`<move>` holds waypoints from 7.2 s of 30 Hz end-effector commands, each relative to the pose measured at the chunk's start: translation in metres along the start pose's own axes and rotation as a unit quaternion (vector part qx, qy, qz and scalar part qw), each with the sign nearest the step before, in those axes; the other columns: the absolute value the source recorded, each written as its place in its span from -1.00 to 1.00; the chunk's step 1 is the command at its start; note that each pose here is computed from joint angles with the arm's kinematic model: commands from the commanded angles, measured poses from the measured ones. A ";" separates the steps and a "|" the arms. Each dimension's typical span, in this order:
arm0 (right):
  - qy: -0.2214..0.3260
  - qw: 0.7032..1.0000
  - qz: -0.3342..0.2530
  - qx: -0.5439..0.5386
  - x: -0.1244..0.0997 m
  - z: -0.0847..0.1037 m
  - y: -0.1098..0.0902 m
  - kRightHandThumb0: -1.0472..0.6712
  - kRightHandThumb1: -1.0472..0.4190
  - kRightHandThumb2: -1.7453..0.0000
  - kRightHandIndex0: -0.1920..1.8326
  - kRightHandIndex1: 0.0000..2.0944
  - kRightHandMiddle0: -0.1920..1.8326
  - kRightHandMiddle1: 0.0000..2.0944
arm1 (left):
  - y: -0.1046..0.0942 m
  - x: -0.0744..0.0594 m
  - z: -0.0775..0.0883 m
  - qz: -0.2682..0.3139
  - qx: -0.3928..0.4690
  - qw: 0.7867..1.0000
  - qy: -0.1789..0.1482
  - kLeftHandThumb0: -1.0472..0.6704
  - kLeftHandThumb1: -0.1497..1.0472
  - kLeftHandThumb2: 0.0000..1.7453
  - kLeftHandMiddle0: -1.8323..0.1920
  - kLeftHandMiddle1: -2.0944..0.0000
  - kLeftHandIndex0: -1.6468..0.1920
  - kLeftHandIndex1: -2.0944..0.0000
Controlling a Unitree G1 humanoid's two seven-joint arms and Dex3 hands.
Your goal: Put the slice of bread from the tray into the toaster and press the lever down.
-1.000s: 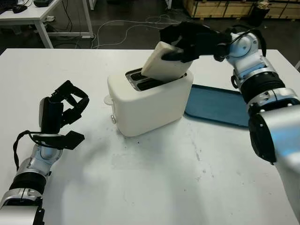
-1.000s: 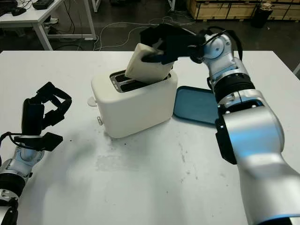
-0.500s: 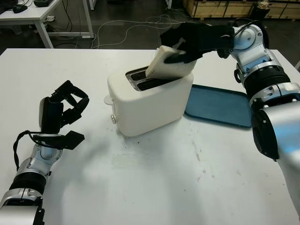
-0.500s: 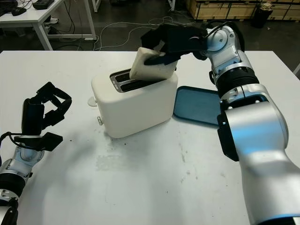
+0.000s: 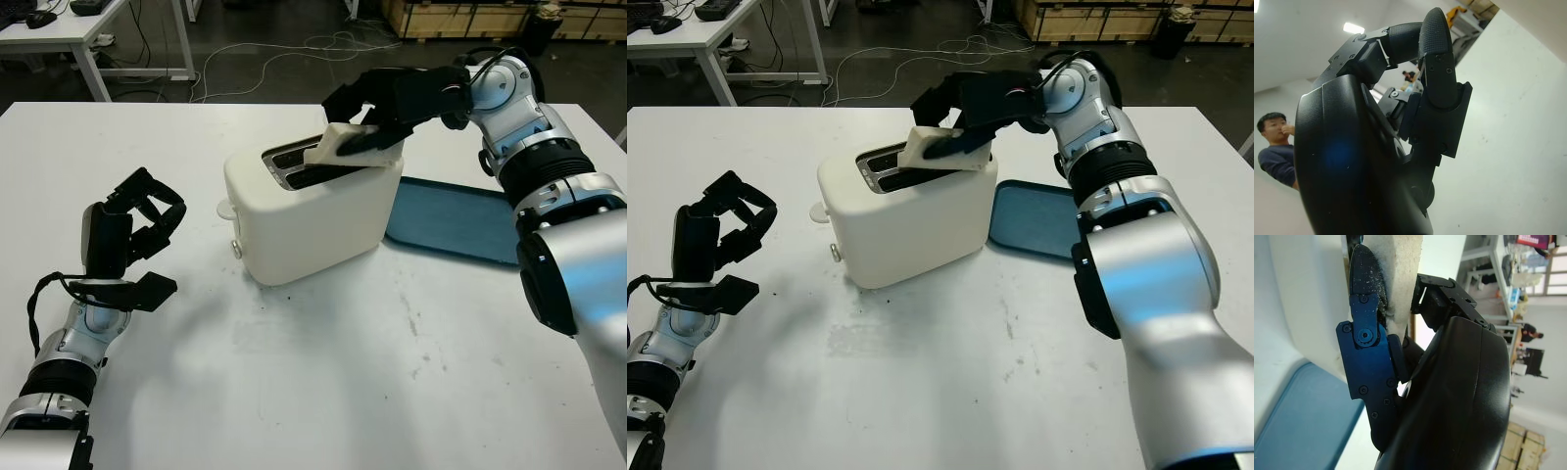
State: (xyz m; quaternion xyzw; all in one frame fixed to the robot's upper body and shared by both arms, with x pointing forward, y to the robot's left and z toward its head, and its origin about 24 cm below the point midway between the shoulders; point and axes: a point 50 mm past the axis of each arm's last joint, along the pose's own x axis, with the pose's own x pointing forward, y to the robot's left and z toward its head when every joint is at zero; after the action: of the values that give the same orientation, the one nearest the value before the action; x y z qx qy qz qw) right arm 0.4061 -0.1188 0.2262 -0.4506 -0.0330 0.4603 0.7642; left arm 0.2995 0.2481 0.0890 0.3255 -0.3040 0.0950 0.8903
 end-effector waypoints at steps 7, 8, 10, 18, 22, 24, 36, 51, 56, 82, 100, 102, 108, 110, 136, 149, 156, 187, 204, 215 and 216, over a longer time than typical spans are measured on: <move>-0.021 0.999 -0.024 0.002 -0.010 0.015 -0.019 -0.48 -0.83 0.78 0.25 0.67 0.05 0.67 | -0.002 -0.001 0.002 0.003 0.026 1.000 -0.005 -1.00 0.79 -0.48 0.04 -0.67 0.24 -0.53; -0.024 0.999 -0.029 0.003 -0.011 0.015 -0.020 -0.49 -0.83 0.78 0.26 0.67 0.06 0.67 | -0.002 -0.001 0.002 0.003 0.027 1.000 -0.007 -1.00 0.79 -0.47 0.05 -0.67 0.25 -0.54; -0.031 0.999 -0.042 0.000 -0.014 0.017 -0.024 -0.50 -0.83 0.78 0.27 0.67 0.06 0.67 | -0.003 -0.001 0.002 0.005 0.029 1.000 -0.008 -1.00 0.79 -0.47 0.06 -0.67 0.27 -0.54; -0.064 0.984 -0.150 -0.072 -0.021 0.027 -0.034 -0.42 -0.83 0.78 0.27 0.67 0.07 0.67 | -0.003 -0.004 0.001 0.008 0.030 0.999 -0.008 -1.00 0.79 -0.46 0.06 -0.67 0.30 -0.55; -0.073 0.971 -0.193 -0.123 -0.021 0.028 -0.032 -0.43 -0.83 0.77 0.24 0.67 0.01 0.67 | -0.003 -0.004 0.001 0.008 0.028 1.000 -0.006 -1.00 0.79 -0.47 0.06 -0.67 0.29 -0.56; -0.072 0.958 -0.213 -0.176 -0.021 0.028 -0.027 -0.49 -0.83 0.74 0.20 0.67 -0.06 0.63 | -0.003 -0.004 0.001 0.008 0.029 1.000 -0.006 -1.00 0.79 -0.47 0.06 -0.67 0.29 -0.56; -0.109 0.881 -0.244 -0.392 -0.003 0.014 0.017 -0.65 -0.83 0.53 0.08 0.46 0.07 0.32 | -0.003 -0.004 0.001 0.009 0.029 1.000 -0.007 -1.00 0.79 -0.46 0.05 -0.67 0.29 -0.57; -0.139 0.848 -0.347 -0.375 -0.020 0.021 -0.001 -0.49 -0.83 0.64 0.03 0.63 -0.04 0.45 | -0.004 -0.004 0.001 0.006 0.032 0.999 -0.009 -1.00 0.79 -0.46 0.06 -0.67 0.31 -0.58; -0.144 0.818 -0.391 -0.397 -0.030 0.025 -0.010 -0.48 -0.83 0.70 0.07 0.62 0.00 0.39 | -0.004 -0.004 0.001 0.005 0.031 0.999 -0.010 -1.00 0.79 -0.46 0.06 -0.67 0.31 -0.57; -0.148 0.961 -0.209 -0.100 -0.023 0.031 -0.025 -0.57 -0.83 0.68 0.29 0.67 0.06 0.67 | -0.006 -0.001 0.002 0.004 0.028 1.000 -0.008 -1.00 0.79 -0.48 0.05 -0.67 0.28 -0.54; -0.140 0.970 -0.171 -0.097 -0.006 0.030 -0.010 -0.54 -0.83 0.67 0.27 0.67 0.05 0.67 | -0.006 -0.003 0.002 0.003 0.025 1.000 -0.007 -1.00 0.79 -0.48 0.05 -0.67 0.28 -0.54; -0.143 0.969 -0.176 -0.097 -0.007 0.031 -0.011 -0.53 -0.83 0.64 0.24 0.67 0.02 0.67 | -0.006 -0.003 0.002 0.002 0.025 1.000 -0.010 -1.00 0.79 -0.48 0.05 -0.67 0.28 -0.54; -0.154 0.956 -0.224 -0.111 -0.012 0.038 -0.021 -0.49 -0.83 0.61 0.22 0.67 -0.04 0.67 | -0.006 -0.003 0.002 0.003 0.028 1.000 -0.009 -1.00 0.79 -0.47 0.05 -0.67 0.29 -0.55; -0.158 0.951 -0.242 -0.110 -0.015 0.041 -0.025 -0.51 -0.83 0.60 0.22 0.67 -0.04 0.67 | -0.006 -0.003 0.002 0.002 0.028 1.000 -0.008 -1.00 0.79 -0.47 0.05 -0.67 0.29 -0.55; -0.089 0.968 -0.222 -0.077 0.004 0.017 -0.008 -0.49 -0.83 0.67 0.22 0.67 -0.01 0.67 | -0.007 -0.005 0.001 0.004 0.028 1.000 -0.005 -1.00 0.79 -0.48 0.06 -0.67 0.29 -0.56; -0.082 0.973 -0.202 -0.074 0.011 0.012 0.002 -0.47 -0.83 0.65 0.24 0.67 -0.01 0.67 | -0.007 -0.005 0.001 0.004 0.026 1.000 -0.005 -1.00 0.79 -0.48 0.04 -0.67 0.28 -0.56; -0.077 0.975 -0.195 -0.073 0.010 0.007 0.005 -0.44 -0.83 0.65 0.24 0.67 -0.01 0.67 | -0.007 -0.006 0.001 0.002 0.028 1.000 -0.004 -1.00 0.79 -0.48 0.03 -0.67 0.27 -0.56; -0.035 0.970 -0.190 -0.145 -0.002 0.001 -0.001 -0.43 -0.83 0.66 0.22 0.67 -0.03 0.67 | -0.006 -0.005 0.001 0.004 0.025 1.000 -0.005 -1.00 0.79 -0.48 0.05 -0.67 0.28 -0.56; -0.042 0.967 -0.160 -0.191 0.010 0.005 0.013 -0.85 -0.83 0.81 -0.03 0.46 -0.07 0.31 | -0.007 -0.002 0.002 0.004 0.032 0.999 -0.009 -1.00 0.79 -0.46 0.06 -0.67 0.30 -0.57; -0.029 0.958 -0.135 -0.250 0.006 0.013 0.006 -0.95 -0.83 0.85 -0.73 -0.39 -0.27 -0.95 | -0.007 -0.004 0.002 0.002 0.026 1.000 -0.007 -1.00 0.79 -0.47 0.06 -0.67 0.30 -0.55; -0.027 0.958 -0.135 -0.253 0.006 0.013 0.005 -0.95 -0.83 0.86 -0.76 -0.40 -0.29 -0.97 | -0.007 -0.004 0.001 0.002 0.026 1.000 -0.007 -1.00 0.79 -0.48 0.06 -0.67 0.30 -0.55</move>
State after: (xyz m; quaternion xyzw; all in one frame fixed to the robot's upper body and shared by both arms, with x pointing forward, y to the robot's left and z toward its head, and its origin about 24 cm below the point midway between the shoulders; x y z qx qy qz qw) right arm 0.3997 -0.1041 0.2174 -0.5981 -0.2198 0.3470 0.6881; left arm 0.3004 0.2417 0.0875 0.3495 -0.3123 0.1066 0.8769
